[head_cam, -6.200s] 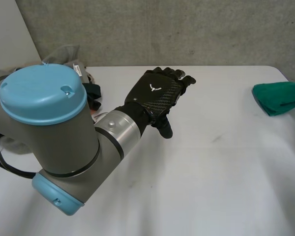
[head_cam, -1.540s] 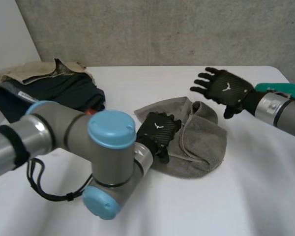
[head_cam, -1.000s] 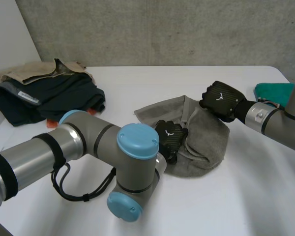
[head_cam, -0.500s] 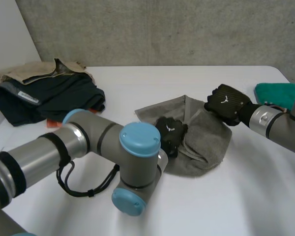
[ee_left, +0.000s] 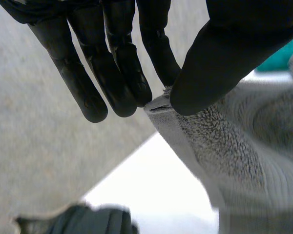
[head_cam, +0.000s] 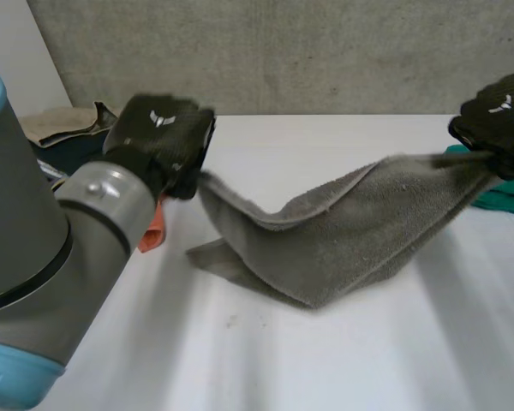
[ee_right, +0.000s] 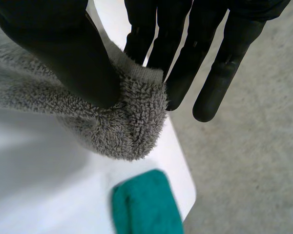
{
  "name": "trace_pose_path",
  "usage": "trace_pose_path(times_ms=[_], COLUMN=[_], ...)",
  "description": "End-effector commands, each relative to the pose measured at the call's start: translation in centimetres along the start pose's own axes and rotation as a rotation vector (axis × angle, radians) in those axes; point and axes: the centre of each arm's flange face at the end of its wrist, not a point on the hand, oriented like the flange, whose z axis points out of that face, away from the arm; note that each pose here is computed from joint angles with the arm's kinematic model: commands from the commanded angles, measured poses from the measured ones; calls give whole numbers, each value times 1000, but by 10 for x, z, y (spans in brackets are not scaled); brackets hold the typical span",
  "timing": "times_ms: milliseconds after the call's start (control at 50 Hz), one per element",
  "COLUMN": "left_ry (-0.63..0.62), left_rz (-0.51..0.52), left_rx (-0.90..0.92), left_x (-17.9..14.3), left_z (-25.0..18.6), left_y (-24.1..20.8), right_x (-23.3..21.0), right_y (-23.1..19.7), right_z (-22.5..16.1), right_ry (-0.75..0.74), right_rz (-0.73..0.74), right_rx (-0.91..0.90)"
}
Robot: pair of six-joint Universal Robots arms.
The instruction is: Fold the laundry.
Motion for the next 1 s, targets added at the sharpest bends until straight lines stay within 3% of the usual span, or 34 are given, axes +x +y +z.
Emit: trace_pose_path(times_ms=[20, 120, 220, 320, 420, 520, 660, 900, 1000], left_ry=[18, 46, -40, -212, -390, -452, -363, -141, -66], left_rz=[116, 157, 140, 106, 45, 41, 69, 80, 81], left_rx=[-169, -242, -106, 190, 598, 767, 598, 112, 14], left_x=[2, 17, 9, -31, -65, -84, -68, -14, 1], left_z=[5, 38, 98, 142, 145, 141, 136, 110, 92], left_y=[49, 84, 66, -5, -92, -112, -63, 105, 138], right_x=[-19, -44, -32, 20, 82, 96, 50, -74, -110], right_y=[10, 40, 45, 24, -23, -36, -6, 77, 101], right_z=[-14, 22, 60, 94, 106, 98, 103, 92, 89], right_ry=[-122, -246, -157, 161, 570, 732, 557, 106, -16], right_rz=[-4, 8, -5, -5, -1, 24, 88, 251, 288], right_rx=[-93, -176, -140, 11, 374, 574, 466, 72, -45])
